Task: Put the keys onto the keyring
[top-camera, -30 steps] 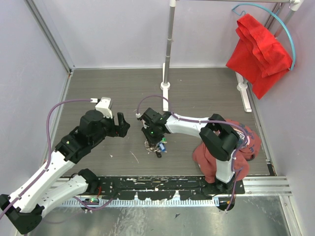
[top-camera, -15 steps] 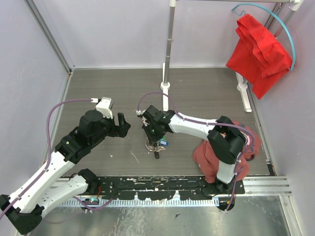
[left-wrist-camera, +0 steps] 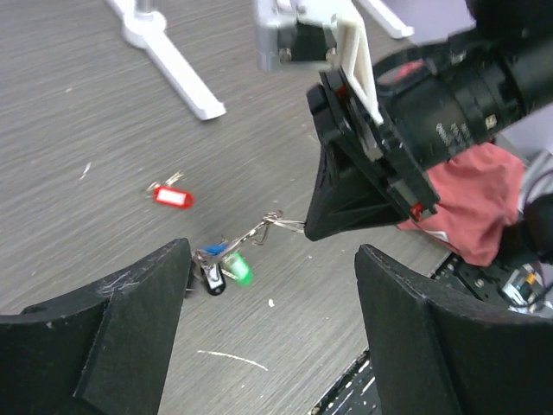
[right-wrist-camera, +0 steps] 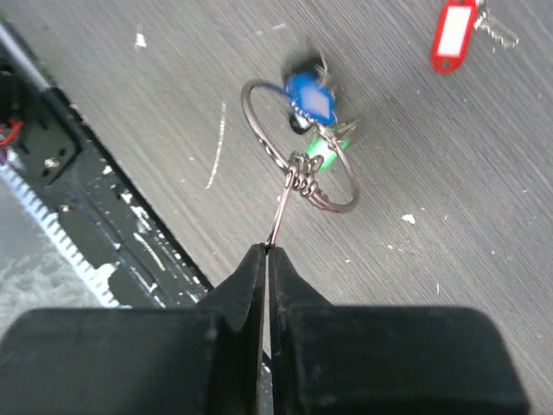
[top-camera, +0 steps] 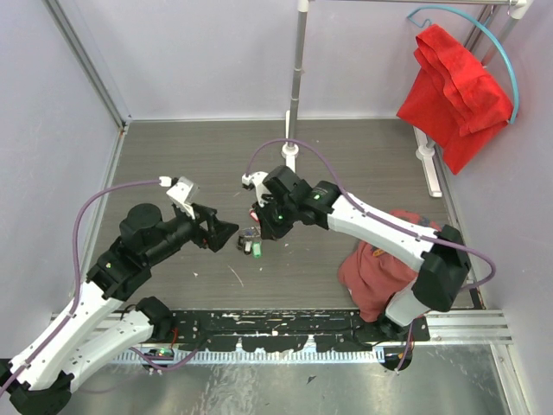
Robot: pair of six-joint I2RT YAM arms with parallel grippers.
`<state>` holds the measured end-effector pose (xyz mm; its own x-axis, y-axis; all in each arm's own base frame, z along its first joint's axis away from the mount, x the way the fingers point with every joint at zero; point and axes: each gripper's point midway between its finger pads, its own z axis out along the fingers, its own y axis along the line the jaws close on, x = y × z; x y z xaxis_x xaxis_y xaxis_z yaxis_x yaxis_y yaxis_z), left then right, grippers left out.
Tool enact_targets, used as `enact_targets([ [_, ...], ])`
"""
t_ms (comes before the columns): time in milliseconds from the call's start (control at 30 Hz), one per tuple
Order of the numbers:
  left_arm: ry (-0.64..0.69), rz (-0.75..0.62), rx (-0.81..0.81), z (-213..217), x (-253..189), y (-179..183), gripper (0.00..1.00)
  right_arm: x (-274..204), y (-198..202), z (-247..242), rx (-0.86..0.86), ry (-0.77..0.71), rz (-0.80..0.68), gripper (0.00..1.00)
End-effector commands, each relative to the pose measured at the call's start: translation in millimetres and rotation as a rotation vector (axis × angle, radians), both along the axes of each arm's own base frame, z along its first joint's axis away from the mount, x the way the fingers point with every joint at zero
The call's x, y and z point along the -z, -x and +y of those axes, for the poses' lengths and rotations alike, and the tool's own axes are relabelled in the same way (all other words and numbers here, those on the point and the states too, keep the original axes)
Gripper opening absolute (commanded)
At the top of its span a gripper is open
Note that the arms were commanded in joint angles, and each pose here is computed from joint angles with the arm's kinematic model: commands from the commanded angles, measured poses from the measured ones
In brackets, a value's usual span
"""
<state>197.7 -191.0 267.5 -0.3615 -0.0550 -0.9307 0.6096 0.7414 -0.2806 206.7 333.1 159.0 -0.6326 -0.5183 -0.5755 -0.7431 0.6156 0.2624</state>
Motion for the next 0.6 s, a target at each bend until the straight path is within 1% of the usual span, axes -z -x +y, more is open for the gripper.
enact_targets([
  [0, 0.047, -0.099, 0.199, -23.8, -21.5, 17.5, 0.83, -75.3, 16.2, 1.1, -0.122, -0.141, -0.092, 0.01],
  [67, 0.035, -0.123, 0.214, -24.8, -24.1, 17.4, 0.86, -94.7, 24.7, -1.3, -0.157, -0.178, -0.102, 0.01],
  [100, 0.023, -0.14, 0.219, -24.7, -25.8, 16.9, 0.92, -102.5, 30.8, -1.9, -0.181, -0.196, -0.099, 0.01],
  [200, 0.003, -0.219, 0.226, -22.3, -37.9, 15.3, 0.98, -121.3, 41.3, -7.1, -0.215, -0.228, -0.105, 0.01],
  [300, -0.005, -0.315, 0.208, -18.2, -52.9, 10.9, 0.98, -136.8, 50.5, -12.4, -0.247, -0.251, -0.11, 0.01],
  [400, -0.01, -0.392, 0.206, -17.6, -68.3, 8.2, 0.96, -149.1, 58.9, -18.2, -0.283, -0.269, -0.126, 0.01],
  [567, 0.002, -0.501, 0.281, -26.1, -89.5, 15.5, 0.91, -165.1, 63.4, -22.4, -0.274, -0.298, -0.137, 0.01],
])
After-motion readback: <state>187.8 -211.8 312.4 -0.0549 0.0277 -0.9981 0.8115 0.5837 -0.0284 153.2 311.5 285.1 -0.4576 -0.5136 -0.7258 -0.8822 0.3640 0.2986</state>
